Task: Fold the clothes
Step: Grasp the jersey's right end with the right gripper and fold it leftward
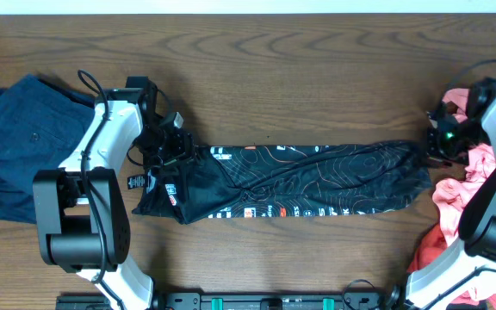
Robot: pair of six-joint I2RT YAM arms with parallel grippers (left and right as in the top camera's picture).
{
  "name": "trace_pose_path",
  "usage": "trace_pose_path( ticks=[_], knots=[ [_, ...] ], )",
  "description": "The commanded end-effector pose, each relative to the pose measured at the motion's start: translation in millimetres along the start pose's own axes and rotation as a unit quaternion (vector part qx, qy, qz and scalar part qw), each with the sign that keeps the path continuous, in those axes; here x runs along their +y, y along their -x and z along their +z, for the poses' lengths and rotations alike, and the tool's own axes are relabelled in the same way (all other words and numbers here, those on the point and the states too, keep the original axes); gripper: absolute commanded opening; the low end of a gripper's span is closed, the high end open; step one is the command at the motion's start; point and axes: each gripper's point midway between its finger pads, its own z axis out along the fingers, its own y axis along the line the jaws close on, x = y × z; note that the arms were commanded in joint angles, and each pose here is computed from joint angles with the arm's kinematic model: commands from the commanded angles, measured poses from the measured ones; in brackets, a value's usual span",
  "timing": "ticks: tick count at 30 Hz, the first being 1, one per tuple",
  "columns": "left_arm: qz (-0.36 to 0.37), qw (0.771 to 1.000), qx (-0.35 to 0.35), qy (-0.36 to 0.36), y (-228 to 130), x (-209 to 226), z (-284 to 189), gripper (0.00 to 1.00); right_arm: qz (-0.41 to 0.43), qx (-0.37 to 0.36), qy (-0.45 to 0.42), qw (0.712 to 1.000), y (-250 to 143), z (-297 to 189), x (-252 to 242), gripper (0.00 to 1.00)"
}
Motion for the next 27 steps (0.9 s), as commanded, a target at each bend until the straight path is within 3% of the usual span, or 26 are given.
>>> trace_pose_path(
  ticks=[1,12,20,22,24,26,27],
  knots=[
    [-0.002,1.000,0.001,-0.005,-0.2,-1.2,-0.9,0.64,-0.005,-0.018,0.005,1.000,-1.5,-18.1,41.0,0.01],
    [-0.004,1.000,0.004,-0.005,-1.8,-0.9,-0.8,0.64,-0.069,0.052,-0.021,0.996,-48.8,18.3,160.7,0.01],
    [-0.004,1.000,0.004,-0.005,-1.8,-0.9,-0.8,0.64,-0.126,0.033,-0.019,0.991,-70.2,44.5,233.9,0.06],
    [-0.004,1.000,0.004,-0.005,-1.8,-0.9,-0.8,0.64,-0.141,0.027,-0.016,0.990,-74.4,48.3,246.6,0.21],
    [-0.004,1.000,0.004,-0.005,-1.8,-0.9,-0.8,0.64,-0.157,0.022,-0.011,0.987,-76.9,51.0,256.6,0.55],
    [-0.004,1.000,0.004,-0.004,-1.8,-0.8,-0.8,0.64,-0.195,0.020,0.002,0.981,-82.1,53.7,269.3,0.65],
    [-0.004,1.000,0.004,-0.004,-1.8,-0.8,-0.8,0.64,-0.225,0.023,0.012,0.974,-85.7,54.5,275.1,0.65]
  ],
)
